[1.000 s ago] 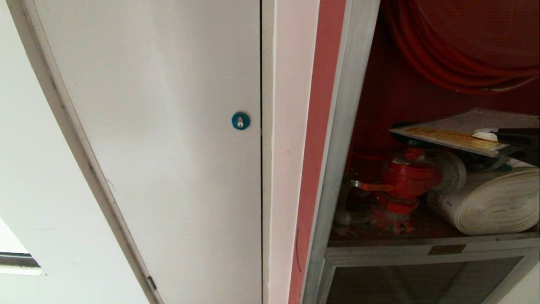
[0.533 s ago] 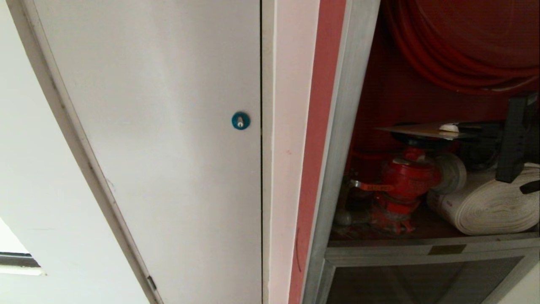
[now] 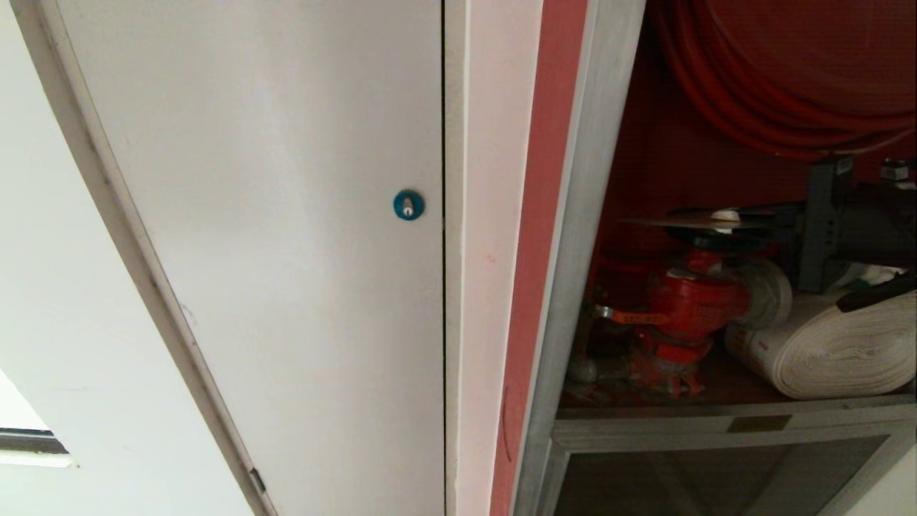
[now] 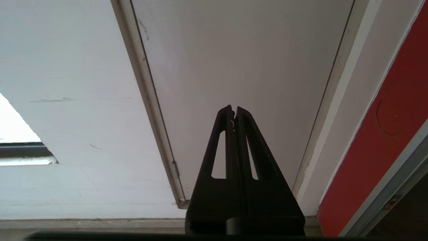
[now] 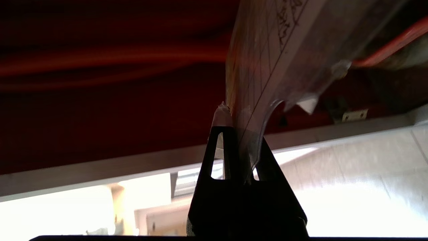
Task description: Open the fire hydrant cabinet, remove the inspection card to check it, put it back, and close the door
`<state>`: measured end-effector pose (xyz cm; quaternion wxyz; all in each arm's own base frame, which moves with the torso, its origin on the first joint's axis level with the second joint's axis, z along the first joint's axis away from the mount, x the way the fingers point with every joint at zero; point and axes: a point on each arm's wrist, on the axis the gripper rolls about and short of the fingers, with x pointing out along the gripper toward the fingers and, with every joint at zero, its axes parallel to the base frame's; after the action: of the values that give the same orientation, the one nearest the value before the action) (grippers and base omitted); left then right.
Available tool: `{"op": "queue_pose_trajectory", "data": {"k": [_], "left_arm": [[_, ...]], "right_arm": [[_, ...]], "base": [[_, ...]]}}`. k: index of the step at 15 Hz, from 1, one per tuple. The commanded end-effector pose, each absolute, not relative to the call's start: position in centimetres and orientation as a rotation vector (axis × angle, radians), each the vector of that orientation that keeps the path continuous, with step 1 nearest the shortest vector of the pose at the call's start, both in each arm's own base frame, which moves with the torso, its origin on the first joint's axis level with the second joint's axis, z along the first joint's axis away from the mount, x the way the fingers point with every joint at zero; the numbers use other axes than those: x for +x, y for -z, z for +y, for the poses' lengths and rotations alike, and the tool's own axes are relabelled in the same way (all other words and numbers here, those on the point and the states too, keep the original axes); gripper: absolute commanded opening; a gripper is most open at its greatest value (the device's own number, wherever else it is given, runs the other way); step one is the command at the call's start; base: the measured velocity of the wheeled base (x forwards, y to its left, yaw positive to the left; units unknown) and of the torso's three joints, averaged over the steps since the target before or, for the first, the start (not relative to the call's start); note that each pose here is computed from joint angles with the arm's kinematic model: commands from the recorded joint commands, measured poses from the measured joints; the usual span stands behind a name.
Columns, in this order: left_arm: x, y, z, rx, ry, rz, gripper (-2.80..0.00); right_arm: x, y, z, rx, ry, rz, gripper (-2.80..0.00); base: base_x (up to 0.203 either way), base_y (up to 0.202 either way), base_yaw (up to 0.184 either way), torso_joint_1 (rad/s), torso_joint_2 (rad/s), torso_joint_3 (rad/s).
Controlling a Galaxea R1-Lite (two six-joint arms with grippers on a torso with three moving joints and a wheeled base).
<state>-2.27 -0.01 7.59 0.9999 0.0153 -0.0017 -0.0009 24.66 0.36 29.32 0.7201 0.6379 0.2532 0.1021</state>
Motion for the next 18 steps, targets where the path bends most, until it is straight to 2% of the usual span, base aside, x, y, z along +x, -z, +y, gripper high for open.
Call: {"op": "queue_pose_trajectory", "data": {"k": [1,12,18], "left_arm": [[-2.3,-7.5,0.0,0.031,0.000,-0.001,-2.80],[-2.2,-7.5,0.0,0.031,0.001,0.000,-2.80],[-2.2,-7.5,0.0,0.031,0.001,0.000,-2.80]], "right_arm": [[25.6,-28.9,0.4,1.421,-0.222,0.582,-2.80],[28.2,-28.6,0.3,1.418,-0.227,0.568,-2.80],[27.6,-28.9,-1.0,1.423,-0.192,0.525,-2.80]], "base": [[0.000,0.000,0.000,0.000,0.00,0.000],[0.000,0.000,0.000,0.000,0.00,0.000],[0.000,0.000,0.000,0.000,0.00,0.000]]}}
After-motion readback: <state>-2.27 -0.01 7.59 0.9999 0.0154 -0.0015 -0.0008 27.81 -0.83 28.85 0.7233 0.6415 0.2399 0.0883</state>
